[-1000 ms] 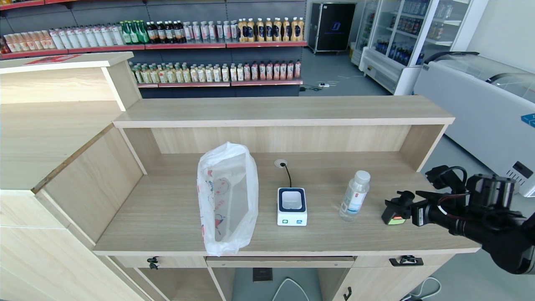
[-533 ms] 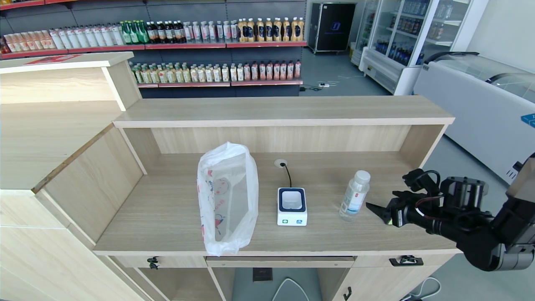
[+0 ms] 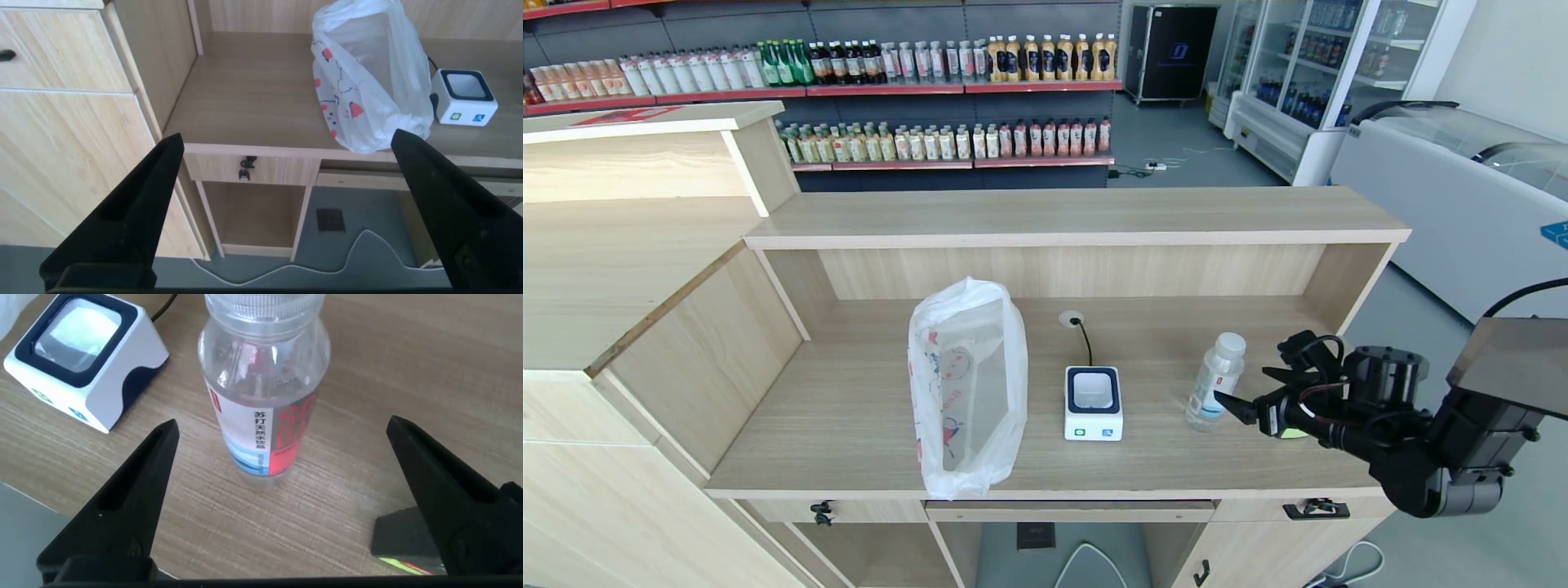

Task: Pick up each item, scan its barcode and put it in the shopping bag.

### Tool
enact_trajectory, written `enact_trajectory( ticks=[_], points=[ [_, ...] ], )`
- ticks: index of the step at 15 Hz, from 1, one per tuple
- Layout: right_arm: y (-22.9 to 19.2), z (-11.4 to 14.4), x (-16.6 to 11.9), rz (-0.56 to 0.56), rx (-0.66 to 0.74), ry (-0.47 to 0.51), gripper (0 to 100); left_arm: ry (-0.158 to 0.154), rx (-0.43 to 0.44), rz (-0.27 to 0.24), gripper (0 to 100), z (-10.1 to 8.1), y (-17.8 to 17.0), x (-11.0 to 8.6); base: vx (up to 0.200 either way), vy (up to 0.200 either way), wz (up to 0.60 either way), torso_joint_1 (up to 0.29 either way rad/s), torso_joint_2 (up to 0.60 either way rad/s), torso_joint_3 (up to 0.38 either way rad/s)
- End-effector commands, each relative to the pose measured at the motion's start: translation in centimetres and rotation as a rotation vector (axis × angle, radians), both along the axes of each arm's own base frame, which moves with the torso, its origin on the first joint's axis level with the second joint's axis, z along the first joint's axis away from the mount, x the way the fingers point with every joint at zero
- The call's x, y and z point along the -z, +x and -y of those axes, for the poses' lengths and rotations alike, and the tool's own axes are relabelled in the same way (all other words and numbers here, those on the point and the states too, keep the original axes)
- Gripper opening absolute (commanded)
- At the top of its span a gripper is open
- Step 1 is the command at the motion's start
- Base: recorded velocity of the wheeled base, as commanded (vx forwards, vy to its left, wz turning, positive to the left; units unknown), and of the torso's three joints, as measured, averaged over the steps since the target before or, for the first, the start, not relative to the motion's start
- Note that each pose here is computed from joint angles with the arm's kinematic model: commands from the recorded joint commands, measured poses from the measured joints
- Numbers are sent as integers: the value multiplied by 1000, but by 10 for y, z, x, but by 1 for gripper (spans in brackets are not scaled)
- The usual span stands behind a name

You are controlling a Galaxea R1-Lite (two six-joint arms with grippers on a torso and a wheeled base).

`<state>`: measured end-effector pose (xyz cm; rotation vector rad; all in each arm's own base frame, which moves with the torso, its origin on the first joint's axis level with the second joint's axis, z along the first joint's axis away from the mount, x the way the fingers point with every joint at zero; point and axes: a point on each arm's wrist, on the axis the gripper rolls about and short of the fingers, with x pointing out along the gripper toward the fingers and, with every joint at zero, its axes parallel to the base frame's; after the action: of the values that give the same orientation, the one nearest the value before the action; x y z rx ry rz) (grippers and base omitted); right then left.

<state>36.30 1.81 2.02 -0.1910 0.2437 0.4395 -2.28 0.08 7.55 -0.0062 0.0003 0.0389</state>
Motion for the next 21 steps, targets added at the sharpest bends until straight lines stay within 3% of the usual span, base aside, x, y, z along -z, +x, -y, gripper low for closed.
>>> enact_trajectory(
  ticks=[1,10,21],
  points=[
    [10,-5,7,5,-12,1,100,0,-1,0,100,0,0,0,0,0,0,0,0,0],
    [34,-36,30,15,-88,8,100,-1,-1,0,100,0,0,0,0,0,0,0,0,0],
    [56,-39,37,59,-87,24,100,0,-1,0,100,0,0,0,0,0,0,0,0,0]
  ],
)
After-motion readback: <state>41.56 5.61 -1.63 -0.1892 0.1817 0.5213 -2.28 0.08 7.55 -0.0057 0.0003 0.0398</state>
